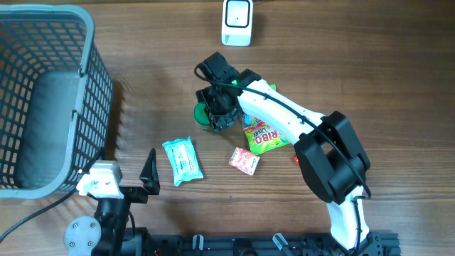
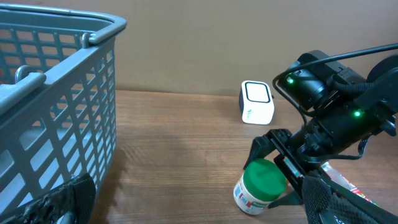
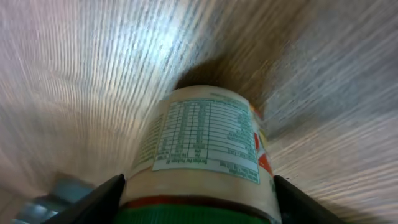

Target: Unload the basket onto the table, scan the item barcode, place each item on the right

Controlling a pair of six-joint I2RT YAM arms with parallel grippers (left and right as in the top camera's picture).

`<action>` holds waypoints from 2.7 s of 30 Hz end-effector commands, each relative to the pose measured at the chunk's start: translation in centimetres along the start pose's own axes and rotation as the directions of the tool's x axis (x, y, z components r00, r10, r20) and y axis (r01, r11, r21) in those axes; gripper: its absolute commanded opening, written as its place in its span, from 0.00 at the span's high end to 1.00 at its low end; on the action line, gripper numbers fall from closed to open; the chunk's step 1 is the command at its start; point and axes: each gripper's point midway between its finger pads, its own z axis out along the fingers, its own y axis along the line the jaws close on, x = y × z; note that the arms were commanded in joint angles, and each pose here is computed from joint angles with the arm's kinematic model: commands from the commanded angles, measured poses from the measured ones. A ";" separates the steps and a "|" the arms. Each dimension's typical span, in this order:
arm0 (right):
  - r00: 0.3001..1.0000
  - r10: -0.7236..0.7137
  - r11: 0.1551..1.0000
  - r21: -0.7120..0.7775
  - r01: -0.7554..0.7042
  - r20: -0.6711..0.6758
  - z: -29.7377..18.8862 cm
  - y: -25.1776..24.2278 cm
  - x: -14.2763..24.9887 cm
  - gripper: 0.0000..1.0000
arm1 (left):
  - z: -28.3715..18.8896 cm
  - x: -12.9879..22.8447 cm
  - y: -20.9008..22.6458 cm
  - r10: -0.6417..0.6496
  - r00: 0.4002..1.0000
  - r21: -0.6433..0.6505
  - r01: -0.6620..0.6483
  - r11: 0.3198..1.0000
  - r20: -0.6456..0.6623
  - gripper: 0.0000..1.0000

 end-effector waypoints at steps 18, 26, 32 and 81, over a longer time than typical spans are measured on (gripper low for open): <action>0.562 -0.823 0.497 0.375 0.783 -0.083 -2.1 -6.3 -6.8 0.25 | -0.1 4.0 0.0 -0.019 0.988 0.002 0.020 1.000 -0.154 0.00; 0.525 -0.851 0.484 0.358 0.799 -0.023 -3.5 -3.5 -6.5 0.00 | -0.3 4.9 0.4 -0.021 0.982 -0.016 0.018 1.000 -0.190 0.00; 0.509 -0.860 0.481 0.392 0.784 0.036 -6.8 -1.3 -6.4 0.00 | 0.3 7.0 1.8 -0.026 0.972 -0.088 0.006 0.996 -0.235 0.00; 0.554 -0.826 0.499 0.320 0.805 -0.106 0.5 -7.5 -6.2 0.10 | 0.3 8.6 2.0 -0.033 0.957 -0.094 0.006 0.996 -0.288 0.00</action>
